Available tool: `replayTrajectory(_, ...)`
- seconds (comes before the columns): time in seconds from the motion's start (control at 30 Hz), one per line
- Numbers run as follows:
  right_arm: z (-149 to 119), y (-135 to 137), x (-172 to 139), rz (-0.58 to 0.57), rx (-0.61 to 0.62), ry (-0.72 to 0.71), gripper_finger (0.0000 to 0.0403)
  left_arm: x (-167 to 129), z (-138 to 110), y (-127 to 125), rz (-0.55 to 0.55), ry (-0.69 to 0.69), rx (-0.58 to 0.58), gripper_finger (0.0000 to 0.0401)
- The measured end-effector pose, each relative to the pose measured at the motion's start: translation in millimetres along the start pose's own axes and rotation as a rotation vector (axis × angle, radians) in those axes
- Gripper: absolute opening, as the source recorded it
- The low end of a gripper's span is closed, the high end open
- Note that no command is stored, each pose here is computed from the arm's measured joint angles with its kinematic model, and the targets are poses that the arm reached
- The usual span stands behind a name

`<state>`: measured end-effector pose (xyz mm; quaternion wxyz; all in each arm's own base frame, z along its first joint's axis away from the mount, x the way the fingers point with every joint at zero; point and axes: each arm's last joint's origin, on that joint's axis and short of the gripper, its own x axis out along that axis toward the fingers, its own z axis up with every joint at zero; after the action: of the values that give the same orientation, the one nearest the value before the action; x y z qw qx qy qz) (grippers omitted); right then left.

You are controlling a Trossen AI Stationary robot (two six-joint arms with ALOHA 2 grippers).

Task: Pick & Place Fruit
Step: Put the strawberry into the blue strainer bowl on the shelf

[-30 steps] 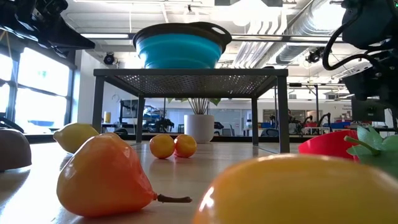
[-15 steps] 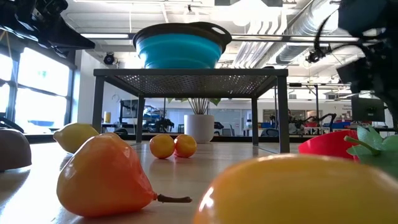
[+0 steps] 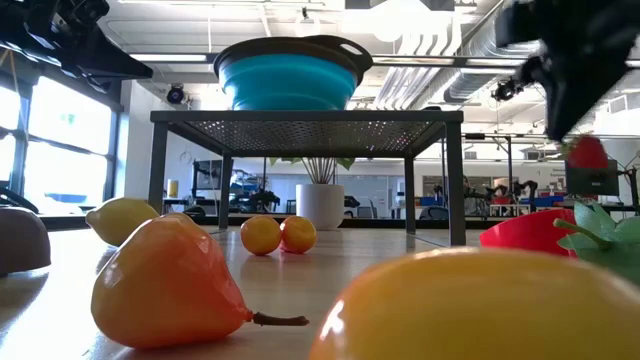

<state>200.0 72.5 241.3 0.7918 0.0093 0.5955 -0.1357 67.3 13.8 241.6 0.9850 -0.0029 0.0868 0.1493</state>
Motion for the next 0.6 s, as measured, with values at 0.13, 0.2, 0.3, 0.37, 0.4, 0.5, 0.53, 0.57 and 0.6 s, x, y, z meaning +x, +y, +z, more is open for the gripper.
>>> replayTrajectory(0.13, 14.0, 0.8, -20.0, 0.012, -0.012, -0.085, 0.0004, 0.0, 0.0, 0.0, 0.000, 0.000, 0.000, 0.0000)
replayTrajectory(0.2, 20.4, 0.7, -29.8, 0.015, -0.011, -0.129, 0.0004, 0.0, 0.0, 0.0, 0.000, 0.000, 0.000, 0.0000)
replayTrajectory(0.3, 29.5, 0.9, -43.0, 0.022, 0.010, -0.201, 0.0004, 0.0, 0.0, 0.0, 0.000, 0.000, 0.000, 0.0000)
replayTrajectory(0.37, 36.0, 1.3, -51.6, 0.031, 0.019, -0.257, 0.0004, 0.0, 0.0, 0.0, 0.000, 0.000, 0.000, 0.0000)
replayTrajectory(0.4, 39.6, 1.9, -55.3, 0.034, 0.020, -0.292, 0.0004, 0.0, 0.0, 0.0, 0.000, 0.000, 0.000, 0.0000)
replayTrajectory(0.5, 50.2, 4.2, -64.6, 0.046, 0.006, -0.402, 0.0004, 0.0, 0.0, 0.0, 0.000, 0.000, 0.000, 0.0000)
replayTrajectory(0.53, 54.1, 4.9, -67.1, 0.050, -0.002, -0.441, 0.0004, 0.0, 0.0, 0.0, 0.000, 0.000, 0.000, 0.0000)
replayTrajectory(0.57, 58.1, 5.0, -69.1, 0.051, -0.009, -0.480, 0.0004, 0.0, 0.0, 0.0, 0.000, 0.000, 0.000, 0.0000)
replayTrajectory(0.6, 62.1, 5.2, -70.7, 0.055, -0.015, -0.518, 0.0004, 0.0, 0.0, 0.0, 0.000, 0.000, 0.000, 0.0000)
